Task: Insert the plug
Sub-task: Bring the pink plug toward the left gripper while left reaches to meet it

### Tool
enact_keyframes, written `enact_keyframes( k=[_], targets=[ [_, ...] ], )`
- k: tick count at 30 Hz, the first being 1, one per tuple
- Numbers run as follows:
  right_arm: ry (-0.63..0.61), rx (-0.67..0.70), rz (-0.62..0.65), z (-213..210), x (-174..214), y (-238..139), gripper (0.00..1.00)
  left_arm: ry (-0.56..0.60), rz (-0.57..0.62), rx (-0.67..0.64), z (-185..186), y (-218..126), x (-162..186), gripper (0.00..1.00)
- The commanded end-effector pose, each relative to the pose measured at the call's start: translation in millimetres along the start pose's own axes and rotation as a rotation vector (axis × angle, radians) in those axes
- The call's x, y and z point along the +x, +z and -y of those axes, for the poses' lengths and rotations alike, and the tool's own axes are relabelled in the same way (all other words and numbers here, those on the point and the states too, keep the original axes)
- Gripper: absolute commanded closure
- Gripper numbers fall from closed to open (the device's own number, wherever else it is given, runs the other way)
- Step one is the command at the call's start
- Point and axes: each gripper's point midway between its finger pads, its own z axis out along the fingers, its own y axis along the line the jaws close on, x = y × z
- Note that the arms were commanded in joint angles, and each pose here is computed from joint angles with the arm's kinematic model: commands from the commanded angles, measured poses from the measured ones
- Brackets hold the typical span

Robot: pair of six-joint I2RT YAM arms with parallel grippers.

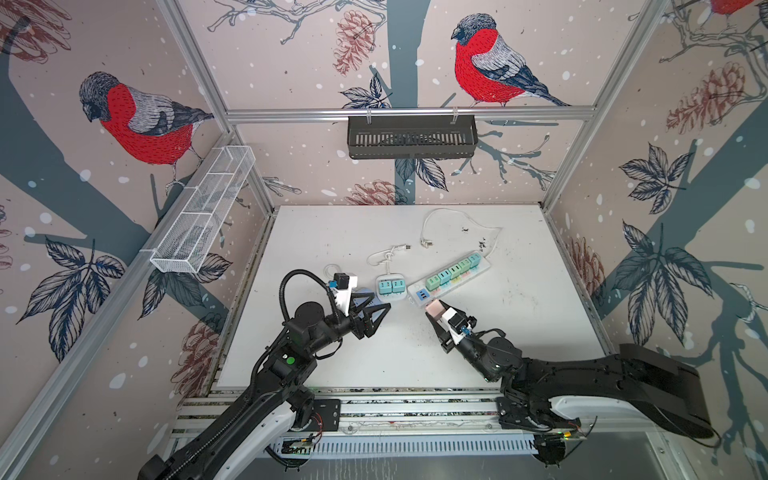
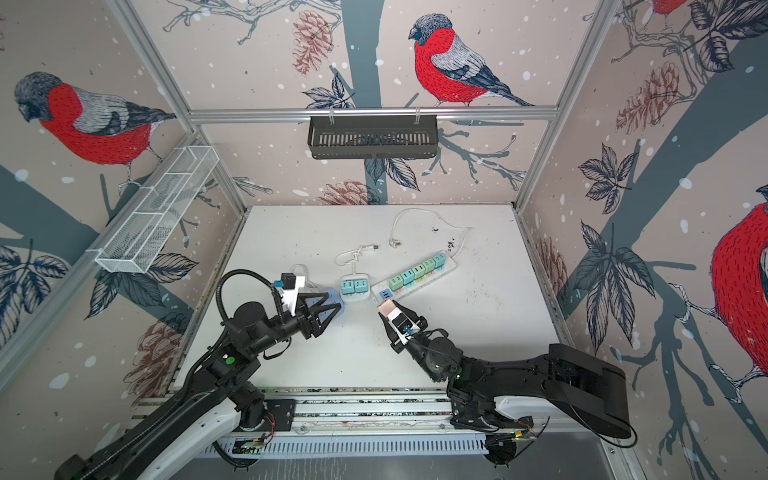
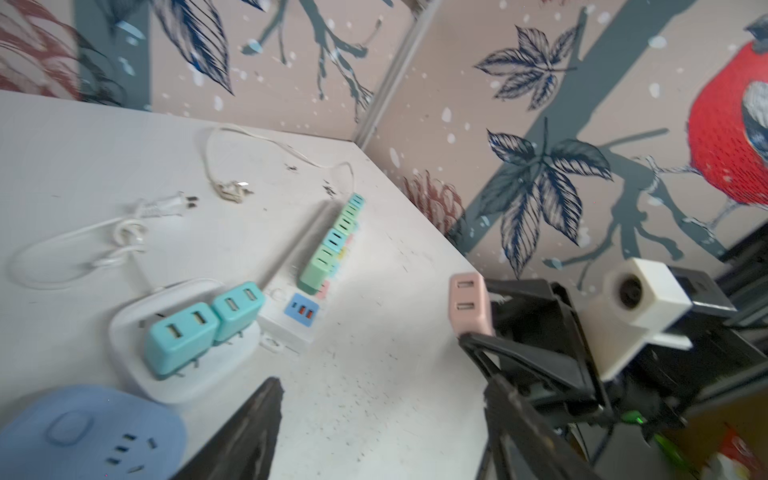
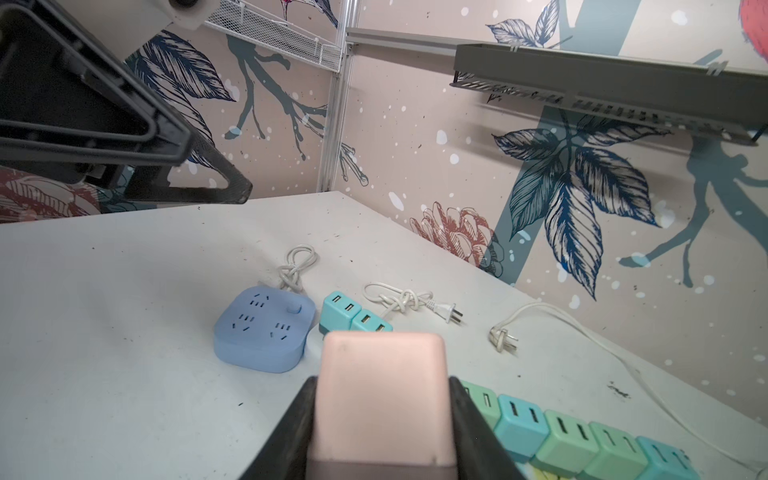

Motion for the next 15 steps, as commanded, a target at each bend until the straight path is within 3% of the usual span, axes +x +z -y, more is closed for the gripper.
enact_keyframes(
  k=[1,8,15],
  targets=[
    [-0.097,-0.047,0.068,-3,-13,-4,0.73,0.102,-0.024,0.132,36,14,-2,0.25],
    [-0.174,-0.068,0.078,-1,-13,-11,0.73,0.179,-0.150,0.216,72,40,23,0.27],
    [-0.222,-0.134,0.106,-13,-16,-12,0.73,0.171,-0.232,0.267,82,50,37,0.28]
  ],
)
